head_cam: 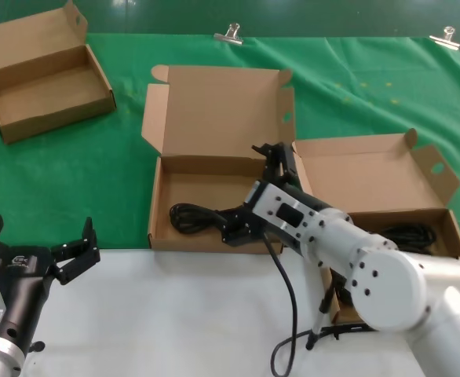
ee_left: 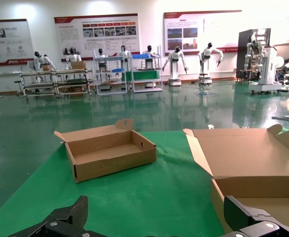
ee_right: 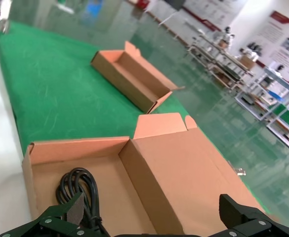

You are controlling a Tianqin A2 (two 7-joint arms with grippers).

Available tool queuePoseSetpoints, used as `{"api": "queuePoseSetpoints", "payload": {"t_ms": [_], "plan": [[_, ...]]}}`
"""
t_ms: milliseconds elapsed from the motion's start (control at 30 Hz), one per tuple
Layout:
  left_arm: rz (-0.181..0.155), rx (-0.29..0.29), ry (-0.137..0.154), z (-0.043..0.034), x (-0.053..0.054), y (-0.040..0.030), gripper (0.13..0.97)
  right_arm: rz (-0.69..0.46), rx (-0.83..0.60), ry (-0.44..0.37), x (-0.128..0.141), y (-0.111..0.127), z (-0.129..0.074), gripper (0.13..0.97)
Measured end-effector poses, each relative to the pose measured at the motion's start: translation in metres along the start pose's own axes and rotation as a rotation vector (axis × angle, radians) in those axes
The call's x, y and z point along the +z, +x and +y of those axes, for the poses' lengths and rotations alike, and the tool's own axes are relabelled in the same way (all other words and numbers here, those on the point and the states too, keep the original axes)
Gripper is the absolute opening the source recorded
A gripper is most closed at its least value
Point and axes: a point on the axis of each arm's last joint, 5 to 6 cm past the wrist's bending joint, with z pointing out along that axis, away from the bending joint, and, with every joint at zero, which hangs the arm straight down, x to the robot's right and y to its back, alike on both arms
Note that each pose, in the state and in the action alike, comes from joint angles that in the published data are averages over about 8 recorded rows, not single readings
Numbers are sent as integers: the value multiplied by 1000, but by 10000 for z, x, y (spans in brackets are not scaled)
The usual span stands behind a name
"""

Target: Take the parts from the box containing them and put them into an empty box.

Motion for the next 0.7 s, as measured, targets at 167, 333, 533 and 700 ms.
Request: {"api": "queuePoseSetpoints", "payload": {"t_ms": [167, 333, 533, 700], "plan": [[0, 0, 0, 0, 0, 0, 966, 31, 89, 17, -136, -76, 133, 966], [0, 0, 0, 0, 0, 0, 966, 66, 176, 29, -282, -145, 263, 966], [0, 0, 0, 0, 0, 0, 966, 113, 276, 36, -469, -220, 414, 966], [0, 0, 0, 0, 0, 0, 966, 156, 357, 36, -637, -278, 539, 966]]}}
